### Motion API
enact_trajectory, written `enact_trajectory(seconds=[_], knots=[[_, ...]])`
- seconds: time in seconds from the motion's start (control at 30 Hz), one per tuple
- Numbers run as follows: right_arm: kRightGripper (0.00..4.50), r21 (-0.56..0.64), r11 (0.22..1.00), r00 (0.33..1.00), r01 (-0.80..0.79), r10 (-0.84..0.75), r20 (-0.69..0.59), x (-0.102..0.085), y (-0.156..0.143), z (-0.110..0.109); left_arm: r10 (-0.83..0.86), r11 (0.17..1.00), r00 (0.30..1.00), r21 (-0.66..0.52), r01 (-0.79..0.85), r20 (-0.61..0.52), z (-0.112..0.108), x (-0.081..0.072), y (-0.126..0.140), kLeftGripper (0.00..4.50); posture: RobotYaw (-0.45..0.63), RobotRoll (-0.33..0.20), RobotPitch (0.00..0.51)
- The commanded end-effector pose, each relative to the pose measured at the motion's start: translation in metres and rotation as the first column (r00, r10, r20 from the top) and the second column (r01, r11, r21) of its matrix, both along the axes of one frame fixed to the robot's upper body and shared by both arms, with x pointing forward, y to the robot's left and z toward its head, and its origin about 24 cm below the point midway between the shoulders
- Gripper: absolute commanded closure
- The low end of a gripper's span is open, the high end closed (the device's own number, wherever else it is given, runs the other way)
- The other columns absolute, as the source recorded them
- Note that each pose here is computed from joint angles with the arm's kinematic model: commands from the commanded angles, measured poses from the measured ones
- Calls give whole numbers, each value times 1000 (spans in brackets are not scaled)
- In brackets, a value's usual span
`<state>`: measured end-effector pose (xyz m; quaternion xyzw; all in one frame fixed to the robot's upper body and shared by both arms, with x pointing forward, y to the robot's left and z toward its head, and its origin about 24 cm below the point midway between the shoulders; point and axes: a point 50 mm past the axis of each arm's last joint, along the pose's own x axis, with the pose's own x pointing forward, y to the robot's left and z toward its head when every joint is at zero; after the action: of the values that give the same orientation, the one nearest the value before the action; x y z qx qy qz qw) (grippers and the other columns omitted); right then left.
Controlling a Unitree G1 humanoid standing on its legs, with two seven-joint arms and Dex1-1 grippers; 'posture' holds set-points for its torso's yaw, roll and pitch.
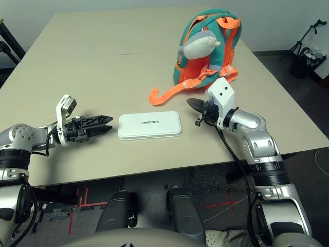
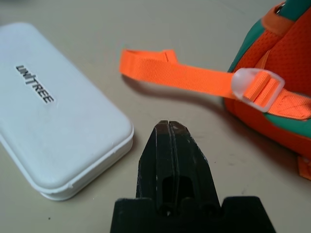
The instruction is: Put the pencil case into the backpack and zip it.
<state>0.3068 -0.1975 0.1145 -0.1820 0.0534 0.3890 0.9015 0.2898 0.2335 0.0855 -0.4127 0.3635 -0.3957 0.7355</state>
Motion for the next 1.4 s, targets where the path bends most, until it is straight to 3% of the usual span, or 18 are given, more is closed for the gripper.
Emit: enact_trajectory(seconds=[0.03,0.27,0.73,1.4], knots=[[4479,-75,996,999,-45,43,-23,-2,1,-8,-23,1000,999,19,24,-22,-7,0,-4,0,-93,0,107],[4479,-172,980,995,-98,90,-52,-1,5,-20,-30,999,999,28,31,-27,-11,2,-7,0,-95,0,102],[4479,-246,946,975,-213,190,-113,-5,21,-36,-39,998,998,42,42,-52,-18,2,-9,0,-98,0,100],[4479,-166,929,943,-331,322,-79,-1,73,-25,-54,996,996,61,58,-70,-22,0,-9,0,-98,0,102]])
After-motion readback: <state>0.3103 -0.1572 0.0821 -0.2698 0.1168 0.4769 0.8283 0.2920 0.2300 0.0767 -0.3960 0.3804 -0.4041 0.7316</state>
